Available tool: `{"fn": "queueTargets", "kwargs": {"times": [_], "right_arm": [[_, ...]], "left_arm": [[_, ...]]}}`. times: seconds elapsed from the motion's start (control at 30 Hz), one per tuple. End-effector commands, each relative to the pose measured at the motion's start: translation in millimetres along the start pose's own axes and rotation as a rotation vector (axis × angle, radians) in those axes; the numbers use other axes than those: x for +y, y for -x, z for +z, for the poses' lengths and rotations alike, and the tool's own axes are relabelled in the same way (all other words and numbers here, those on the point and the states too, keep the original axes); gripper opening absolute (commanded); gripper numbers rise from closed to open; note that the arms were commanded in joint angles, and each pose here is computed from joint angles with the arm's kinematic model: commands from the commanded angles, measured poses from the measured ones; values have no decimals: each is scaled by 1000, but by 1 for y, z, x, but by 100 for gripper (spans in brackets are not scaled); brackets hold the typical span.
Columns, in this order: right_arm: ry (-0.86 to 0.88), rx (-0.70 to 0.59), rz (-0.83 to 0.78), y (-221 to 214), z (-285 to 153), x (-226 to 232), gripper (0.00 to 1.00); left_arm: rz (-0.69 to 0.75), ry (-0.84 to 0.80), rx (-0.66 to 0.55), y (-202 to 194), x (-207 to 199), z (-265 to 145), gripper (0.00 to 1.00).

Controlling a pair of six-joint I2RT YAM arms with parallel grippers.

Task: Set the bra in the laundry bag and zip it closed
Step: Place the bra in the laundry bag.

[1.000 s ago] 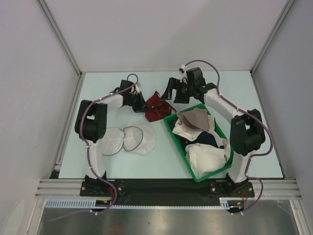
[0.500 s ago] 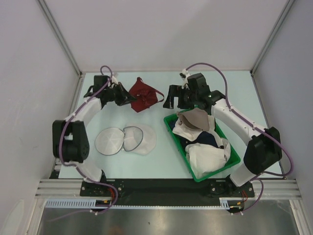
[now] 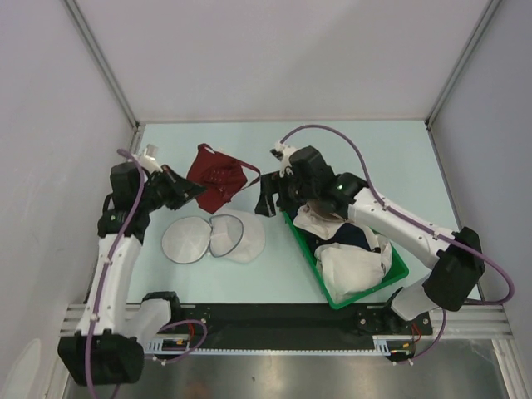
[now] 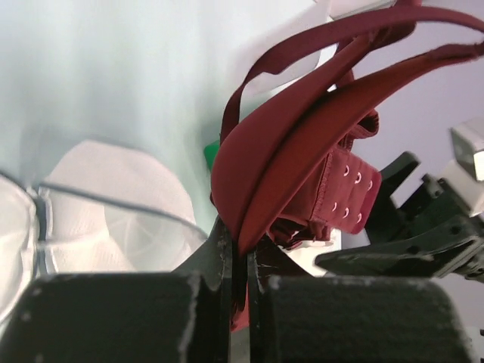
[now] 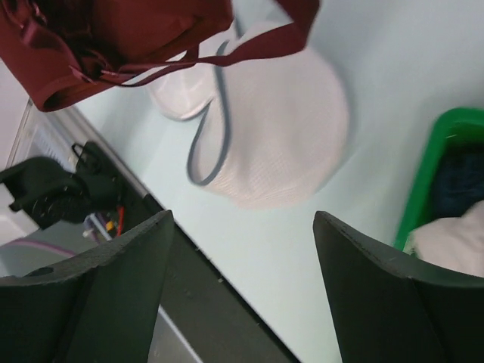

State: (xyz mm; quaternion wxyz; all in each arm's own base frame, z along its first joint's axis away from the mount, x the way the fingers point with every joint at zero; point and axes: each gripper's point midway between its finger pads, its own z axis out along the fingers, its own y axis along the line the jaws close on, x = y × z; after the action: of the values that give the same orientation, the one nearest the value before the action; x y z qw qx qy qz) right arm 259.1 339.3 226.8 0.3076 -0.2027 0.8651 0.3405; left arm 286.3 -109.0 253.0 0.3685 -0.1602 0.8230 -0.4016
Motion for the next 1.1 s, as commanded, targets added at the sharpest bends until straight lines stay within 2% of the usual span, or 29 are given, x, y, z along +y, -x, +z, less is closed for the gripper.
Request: {"fn": "queueTargets", "kwargs": {"times": [0.0, 0.17, 0.33, 0.57, 0.77, 0.87, 0.9, 1.0, 1.07], "right_arm": [[60, 24, 41, -18, 18, 23, 78], [95, 41, 91, -30, 44, 39, 71], [107, 45, 163, -36, 64, 43, 59], [129, 72, 180, -42, 89, 44, 54], [105, 106, 161, -46, 111, 32, 49], [82, 108, 167, -44, 116, 19, 33], [70, 96, 171, -40, 116, 14, 23], [60, 96, 175, -37, 116, 5, 13], [60, 96, 189, -35, 115, -1, 12]], "left_arm": [[-108, 93, -48, -23, 28, -24, 0], [-108, 233, -106, -35, 60, -52, 0], [-104, 371, -136, -41, 82, -71, 0], [-78, 443, -168, -40, 90, -83, 0], [-58, 454, -142, -48, 96, -83, 0], [-53, 412, -104, -56, 96, -76, 0], [-43, 400, -99, -57, 96, -74, 0], [-37, 348, -52, -65, 95, -65, 0], [-49, 293, -6, -74, 93, -58, 0]]}}
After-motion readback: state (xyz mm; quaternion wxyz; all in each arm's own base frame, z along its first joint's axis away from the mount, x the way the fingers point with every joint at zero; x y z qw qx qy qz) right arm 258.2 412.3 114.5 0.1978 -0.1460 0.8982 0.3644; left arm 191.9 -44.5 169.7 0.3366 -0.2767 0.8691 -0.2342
